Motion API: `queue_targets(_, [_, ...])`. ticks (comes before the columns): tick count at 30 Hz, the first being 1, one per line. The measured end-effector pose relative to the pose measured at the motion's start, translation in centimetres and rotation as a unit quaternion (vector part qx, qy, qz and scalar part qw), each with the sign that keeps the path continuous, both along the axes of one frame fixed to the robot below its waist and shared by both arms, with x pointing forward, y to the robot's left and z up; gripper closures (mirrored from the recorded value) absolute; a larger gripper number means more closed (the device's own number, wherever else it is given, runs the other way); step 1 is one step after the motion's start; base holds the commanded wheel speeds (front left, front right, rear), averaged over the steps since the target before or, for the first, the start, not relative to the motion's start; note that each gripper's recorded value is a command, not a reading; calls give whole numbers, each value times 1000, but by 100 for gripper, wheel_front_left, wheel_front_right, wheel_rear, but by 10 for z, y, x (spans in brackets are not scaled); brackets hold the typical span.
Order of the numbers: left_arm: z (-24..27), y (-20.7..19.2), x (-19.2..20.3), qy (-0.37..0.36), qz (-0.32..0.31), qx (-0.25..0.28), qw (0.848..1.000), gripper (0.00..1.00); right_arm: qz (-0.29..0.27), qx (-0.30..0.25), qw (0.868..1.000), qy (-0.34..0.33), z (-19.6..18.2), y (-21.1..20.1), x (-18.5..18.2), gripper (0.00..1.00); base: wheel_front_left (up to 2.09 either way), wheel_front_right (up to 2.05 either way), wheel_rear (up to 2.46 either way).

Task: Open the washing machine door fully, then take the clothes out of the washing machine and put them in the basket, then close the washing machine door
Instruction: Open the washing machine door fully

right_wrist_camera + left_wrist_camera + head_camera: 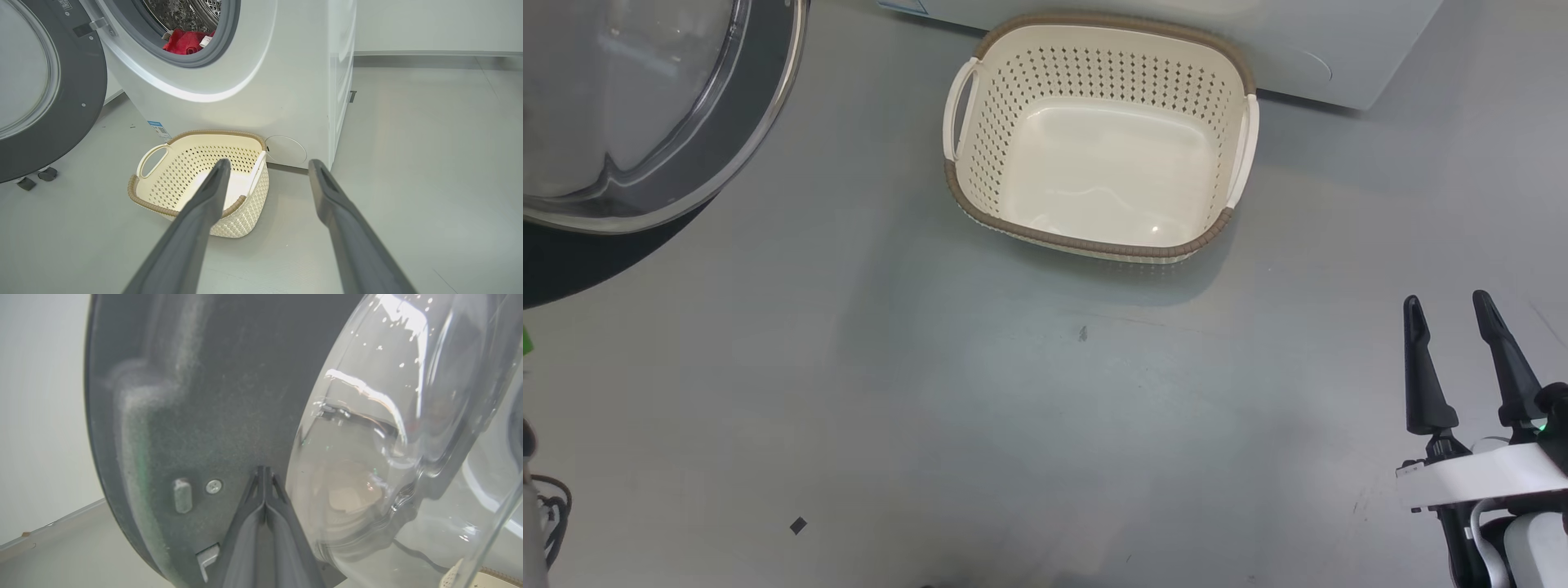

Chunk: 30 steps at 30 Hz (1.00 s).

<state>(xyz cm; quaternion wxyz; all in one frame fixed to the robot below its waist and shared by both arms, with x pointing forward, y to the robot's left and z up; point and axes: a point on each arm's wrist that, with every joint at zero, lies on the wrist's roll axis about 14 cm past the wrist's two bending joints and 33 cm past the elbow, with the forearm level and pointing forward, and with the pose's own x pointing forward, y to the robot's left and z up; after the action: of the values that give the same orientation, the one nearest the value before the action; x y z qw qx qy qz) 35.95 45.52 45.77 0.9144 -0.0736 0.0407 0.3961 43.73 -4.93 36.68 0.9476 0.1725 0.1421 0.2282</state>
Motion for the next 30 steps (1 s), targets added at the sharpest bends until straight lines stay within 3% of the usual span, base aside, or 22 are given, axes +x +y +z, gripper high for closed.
queue_targets(16, [4,-18,5,4,-43,1,999,100,11,10,1000,-14,19,14,-6,0,0,0,0])
queue_targets(30, [35,-62,10,-21,-141,34,989,100,-8,43,998,-39,64,25,-26,0,0,0,0])
